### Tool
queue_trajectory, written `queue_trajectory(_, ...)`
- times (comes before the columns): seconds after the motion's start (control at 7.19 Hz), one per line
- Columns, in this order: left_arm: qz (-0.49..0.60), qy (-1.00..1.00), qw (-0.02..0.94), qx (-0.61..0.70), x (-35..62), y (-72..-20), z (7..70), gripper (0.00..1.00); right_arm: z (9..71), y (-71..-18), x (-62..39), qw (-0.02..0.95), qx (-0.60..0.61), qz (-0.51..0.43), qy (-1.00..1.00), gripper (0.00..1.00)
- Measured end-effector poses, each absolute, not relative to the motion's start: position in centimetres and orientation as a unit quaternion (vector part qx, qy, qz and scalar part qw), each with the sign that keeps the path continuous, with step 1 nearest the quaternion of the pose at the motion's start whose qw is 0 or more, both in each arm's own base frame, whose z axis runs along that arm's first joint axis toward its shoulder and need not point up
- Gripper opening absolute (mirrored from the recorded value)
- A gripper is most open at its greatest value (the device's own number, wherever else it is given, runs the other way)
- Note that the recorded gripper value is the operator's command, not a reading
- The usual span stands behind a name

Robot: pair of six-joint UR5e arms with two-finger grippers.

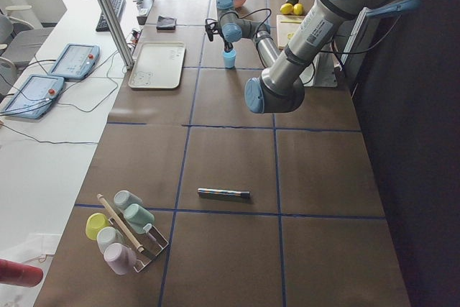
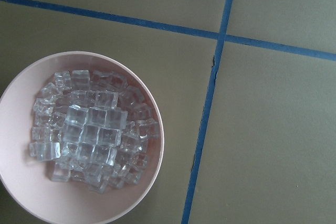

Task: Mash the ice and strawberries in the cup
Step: 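Carry the strawberry with the left gripper over the light-blue cup and release it, then withdraw the left gripper from the cup back toward the metal rod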

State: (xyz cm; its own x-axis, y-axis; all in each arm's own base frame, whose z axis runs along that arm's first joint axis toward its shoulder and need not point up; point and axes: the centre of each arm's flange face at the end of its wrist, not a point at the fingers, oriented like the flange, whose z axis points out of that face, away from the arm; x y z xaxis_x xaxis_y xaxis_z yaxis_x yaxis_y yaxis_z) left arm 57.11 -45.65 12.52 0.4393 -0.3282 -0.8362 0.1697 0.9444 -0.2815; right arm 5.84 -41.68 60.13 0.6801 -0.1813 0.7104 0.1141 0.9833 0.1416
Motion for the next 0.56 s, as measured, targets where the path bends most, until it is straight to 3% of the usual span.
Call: queue_trajectory(0.56, -0.141, 0.513, 0.844, -0.073, 55.9, -45.6, 12.0, 1.00, 60.0, -41.9, 5.8, 0.916, 0.044, -0.081, -0.392, 0.99)
